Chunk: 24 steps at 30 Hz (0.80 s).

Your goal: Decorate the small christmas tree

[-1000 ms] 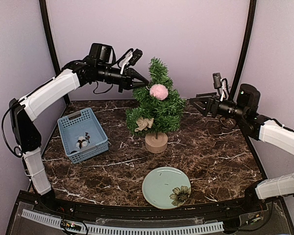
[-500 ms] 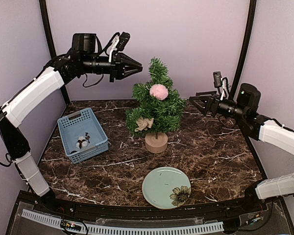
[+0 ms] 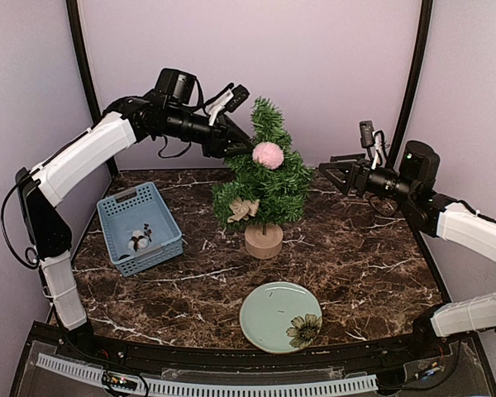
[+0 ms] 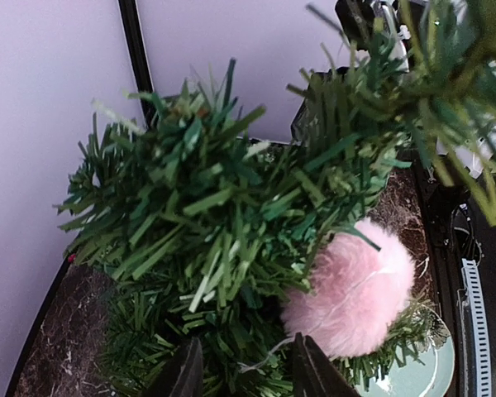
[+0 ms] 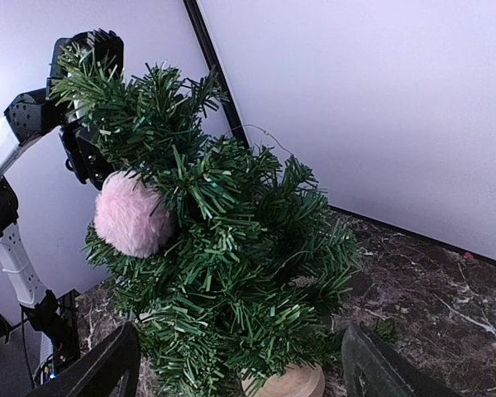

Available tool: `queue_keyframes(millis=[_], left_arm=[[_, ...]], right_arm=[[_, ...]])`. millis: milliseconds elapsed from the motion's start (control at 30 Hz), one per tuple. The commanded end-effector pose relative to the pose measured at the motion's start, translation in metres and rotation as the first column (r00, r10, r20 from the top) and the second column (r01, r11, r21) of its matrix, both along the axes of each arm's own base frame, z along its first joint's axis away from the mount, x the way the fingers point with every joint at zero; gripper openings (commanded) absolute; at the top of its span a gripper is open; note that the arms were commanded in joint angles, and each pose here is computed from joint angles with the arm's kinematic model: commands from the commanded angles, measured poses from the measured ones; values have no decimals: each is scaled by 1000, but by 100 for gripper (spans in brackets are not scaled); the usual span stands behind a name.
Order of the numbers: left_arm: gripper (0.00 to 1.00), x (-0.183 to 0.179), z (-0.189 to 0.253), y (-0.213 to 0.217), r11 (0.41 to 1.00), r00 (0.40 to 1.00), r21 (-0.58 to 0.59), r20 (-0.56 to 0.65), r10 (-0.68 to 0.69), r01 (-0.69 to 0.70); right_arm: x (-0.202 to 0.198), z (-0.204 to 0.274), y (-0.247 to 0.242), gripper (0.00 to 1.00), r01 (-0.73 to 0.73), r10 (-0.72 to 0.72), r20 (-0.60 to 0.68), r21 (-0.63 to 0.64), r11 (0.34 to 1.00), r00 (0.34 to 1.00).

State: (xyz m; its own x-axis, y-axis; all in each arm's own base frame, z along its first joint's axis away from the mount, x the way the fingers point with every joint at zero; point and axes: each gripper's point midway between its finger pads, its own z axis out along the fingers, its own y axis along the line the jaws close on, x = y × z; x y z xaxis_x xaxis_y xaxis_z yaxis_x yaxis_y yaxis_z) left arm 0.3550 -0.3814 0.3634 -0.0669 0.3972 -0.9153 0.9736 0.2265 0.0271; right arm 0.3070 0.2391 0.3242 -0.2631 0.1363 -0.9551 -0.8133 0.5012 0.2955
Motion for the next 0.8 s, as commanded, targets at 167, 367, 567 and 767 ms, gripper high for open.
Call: queue_keyframes(millis=[167, 367, 567, 767], left_arm=[[29, -1, 4, 2, 1000, 1000, 17, 5, 1, -1], [7, -9, 7, 0, 999, 999, 4, 1, -48, 48], [0, -17, 19, 1, 997, 997, -30, 25, -73, 74], [0, -19, 36, 4, 996, 996, -74, 66, -51, 56]], right_arm=[[-2, 21, 0, 85, 7, -8, 68, 20, 1000, 998], [-2, 19, -1, 85, 10, -11, 67, 15, 1000, 998], [-1, 18, -1, 85, 12, -13, 65, 15, 1000, 998], [-2, 17, -1, 85, 13, -14, 63, 15, 1000, 998]])
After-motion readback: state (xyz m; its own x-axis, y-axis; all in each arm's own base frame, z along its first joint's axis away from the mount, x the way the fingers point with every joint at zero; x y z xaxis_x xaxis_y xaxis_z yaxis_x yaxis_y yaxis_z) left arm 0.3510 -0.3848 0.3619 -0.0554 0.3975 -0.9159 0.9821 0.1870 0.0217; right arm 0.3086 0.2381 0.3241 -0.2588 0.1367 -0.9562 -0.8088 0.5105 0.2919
